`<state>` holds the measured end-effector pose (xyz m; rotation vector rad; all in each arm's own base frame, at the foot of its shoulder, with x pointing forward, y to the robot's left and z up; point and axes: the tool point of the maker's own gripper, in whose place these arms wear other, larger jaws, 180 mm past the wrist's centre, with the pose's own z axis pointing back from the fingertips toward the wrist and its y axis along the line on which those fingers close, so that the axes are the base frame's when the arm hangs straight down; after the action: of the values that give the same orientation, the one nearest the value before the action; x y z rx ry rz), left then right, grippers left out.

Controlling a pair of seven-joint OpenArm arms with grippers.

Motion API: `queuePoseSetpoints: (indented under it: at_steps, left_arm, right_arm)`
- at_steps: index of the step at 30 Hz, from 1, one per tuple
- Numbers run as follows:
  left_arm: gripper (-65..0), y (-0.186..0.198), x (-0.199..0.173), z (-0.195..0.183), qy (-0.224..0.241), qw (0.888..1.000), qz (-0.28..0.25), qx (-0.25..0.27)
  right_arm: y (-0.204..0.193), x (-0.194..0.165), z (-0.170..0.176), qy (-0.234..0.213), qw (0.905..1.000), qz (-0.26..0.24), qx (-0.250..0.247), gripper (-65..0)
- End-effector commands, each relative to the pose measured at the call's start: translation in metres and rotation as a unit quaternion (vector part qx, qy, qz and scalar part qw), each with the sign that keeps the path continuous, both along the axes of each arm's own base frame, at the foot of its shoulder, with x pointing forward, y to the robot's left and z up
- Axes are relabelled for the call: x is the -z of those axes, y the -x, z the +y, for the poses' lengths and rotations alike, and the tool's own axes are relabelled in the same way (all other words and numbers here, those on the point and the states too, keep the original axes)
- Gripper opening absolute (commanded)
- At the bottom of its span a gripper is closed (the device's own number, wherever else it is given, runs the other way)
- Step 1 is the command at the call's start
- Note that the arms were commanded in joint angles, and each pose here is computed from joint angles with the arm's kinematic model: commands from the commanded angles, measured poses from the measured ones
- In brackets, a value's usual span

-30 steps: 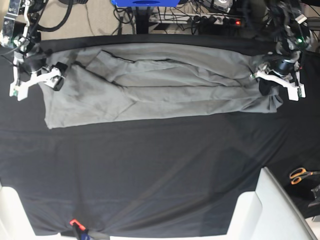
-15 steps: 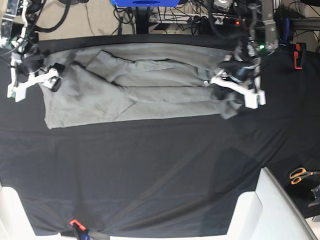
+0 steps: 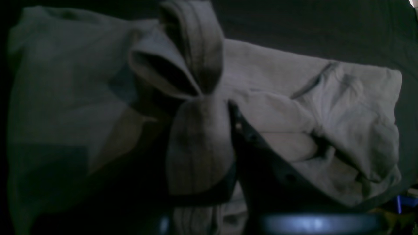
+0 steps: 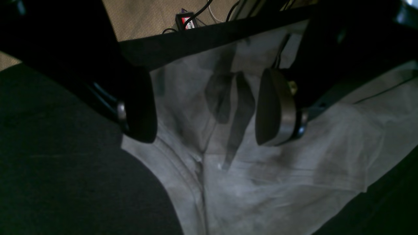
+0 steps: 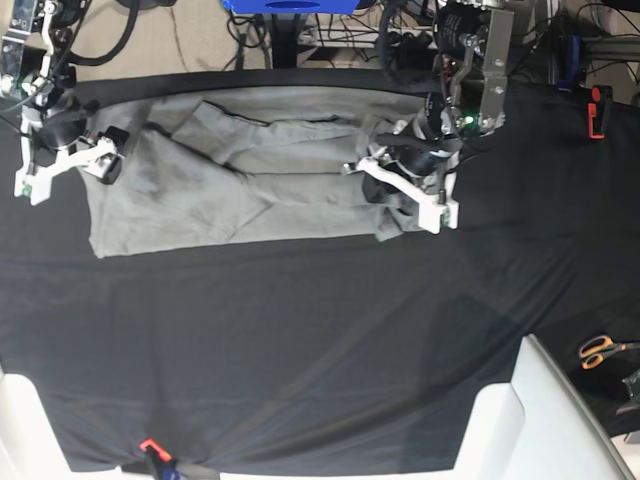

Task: Fold the T-shirt properly
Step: 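Fold the grasped end with the left gripper toward the right gripper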

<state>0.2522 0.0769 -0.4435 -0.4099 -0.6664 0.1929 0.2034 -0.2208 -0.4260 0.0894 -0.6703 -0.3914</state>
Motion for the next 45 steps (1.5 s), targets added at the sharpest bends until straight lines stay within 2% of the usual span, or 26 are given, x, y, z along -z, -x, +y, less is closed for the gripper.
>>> queuePoseSetpoints:
  at_steps: [1,16,37,41,42,45]
  left_arm:
    - [-65.0,-0.009,-0.009,-0.006,0.008,1.000,-0.019,0.005]
    - [-65.0,-0.003,-0.003,-0.061,0.035,0.998,-0.006,0.060]
    - [-65.0,-0.011,-0.009,-0.064,0.038,0.997,-0.016,0.063]
    - [-65.0,-0.006,-0.009,-0.075,0.041,0.996,-0.014,0.080]
    - [-61.5,-0.006,-0.009,-0.076,0.041,0.996,-0.014,0.081]
    - [-44.1,-0.007,-0.011,-0.077,0.043,0.996,-0.016,0.080]
  right_arm:
    - [-0.005,-0.008,-0.003,0.004,0.9999,-0.016,0.000,-21.9]
    - [-0.005,-0.008,-0.003,0.004,0.9999,-0.017,0.001,-21.9]
    - [-0.005,-0.008,-0.003,0.004,0.9999,-0.017,0.001,-21.9]
    - [-0.005,-0.007,-0.003,0.003,0.9999,-0.017,0.001,-21.9]
    - [-0.005,-0.007,-0.003,0.003,0.9999,-0.017,0.001,-21.9]
    - [-0.005,-0.007,-0.003,0.003,0.9999,-0.017,0.001,-21.9]
